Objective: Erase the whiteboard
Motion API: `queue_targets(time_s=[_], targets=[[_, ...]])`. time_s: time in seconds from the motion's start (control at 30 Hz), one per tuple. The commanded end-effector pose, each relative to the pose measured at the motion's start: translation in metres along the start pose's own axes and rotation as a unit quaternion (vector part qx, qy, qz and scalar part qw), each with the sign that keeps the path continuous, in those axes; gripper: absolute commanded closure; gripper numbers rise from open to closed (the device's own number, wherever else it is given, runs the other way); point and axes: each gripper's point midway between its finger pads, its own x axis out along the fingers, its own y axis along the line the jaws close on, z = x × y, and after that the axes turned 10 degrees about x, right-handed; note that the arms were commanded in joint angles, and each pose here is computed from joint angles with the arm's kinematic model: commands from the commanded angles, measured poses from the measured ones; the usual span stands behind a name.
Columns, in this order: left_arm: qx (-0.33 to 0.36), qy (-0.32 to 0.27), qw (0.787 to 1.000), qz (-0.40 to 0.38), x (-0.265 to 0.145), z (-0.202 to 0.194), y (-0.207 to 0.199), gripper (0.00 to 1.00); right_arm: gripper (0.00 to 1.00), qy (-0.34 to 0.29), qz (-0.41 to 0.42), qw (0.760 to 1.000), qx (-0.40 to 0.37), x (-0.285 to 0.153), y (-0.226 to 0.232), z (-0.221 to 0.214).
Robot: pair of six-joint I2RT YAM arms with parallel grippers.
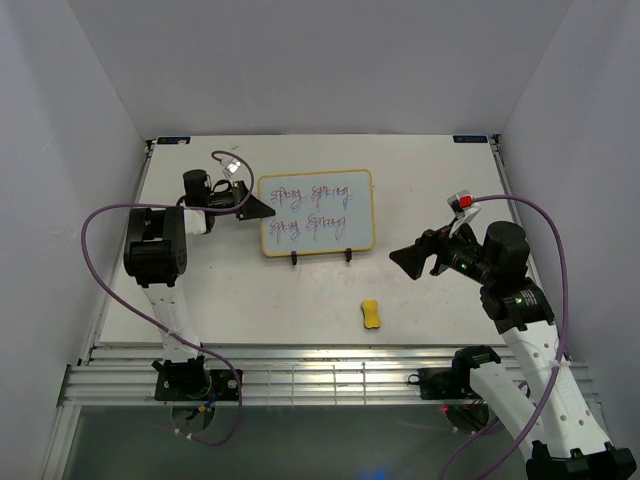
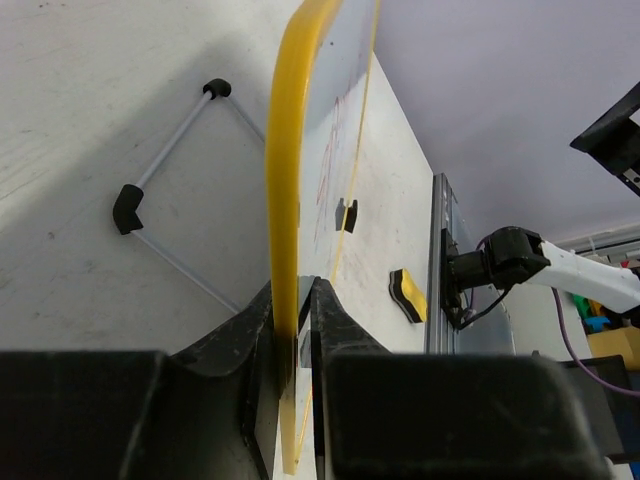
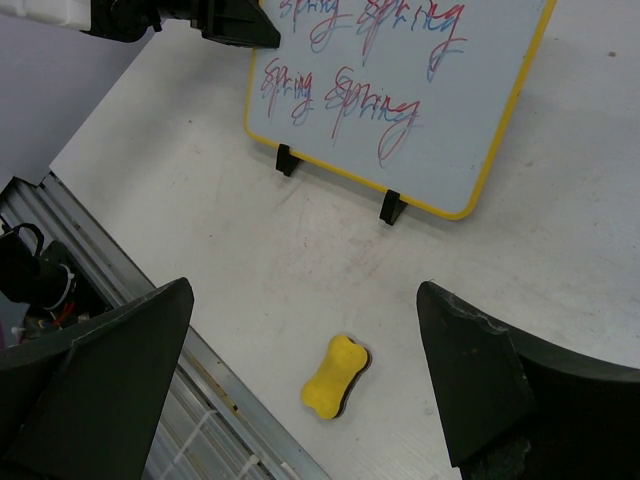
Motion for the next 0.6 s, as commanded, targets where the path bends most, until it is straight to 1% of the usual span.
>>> queue_targets(time_s=[0.0, 0.03, 0.23, 0.33, 0.5, 0.53, 0.57], targets=[[0.022, -0.005, 1.000, 0.007, 0.005, 0.007, 0.000, 0.89, 0.02, -0.013, 0.010, 1.000, -0.015, -0.001, 0.005, 0.006], [0.025, -0.006, 1.000, 0.006, 0.005, 0.009, -0.002, 1.00, 0.02, -0.014, 0.008, 1.000, -0.015, -0.001, 0.004, 0.006], [0.034, -0.014, 0.999, 0.011, 0.004, 0.018, -0.007, 1.00, 0.01, -0.015, 0.006, 1.000, -0.015, -0.001, 0.003, 0.006], [0.051, -0.024, 0.998, 0.017, 0.003, 0.031, -0.013, 1.00, 0.01, -0.014, 0.005, 1.000, -0.014, 0.000, 0.002, 0.005], [0.098, -0.054, 0.993, 0.028, -0.003, 0.069, -0.044, 1.00, 0.00, -0.015, -0.017, 1.000, -0.002, 0.001, -0.005, 0.005], [0.107, -0.049, 0.993, 0.019, 0.008, 0.068, -0.056, 1.00, 0.00, -0.014, -0.026, 1.000, 0.003, 0.002, -0.010, 0.004], [0.113, -0.052, 0.992, 0.020, 0.008, 0.071, -0.061, 1.00, 0.00, -0.012, -0.029, 0.999, 0.005, 0.003, -0.011, 0.003]])
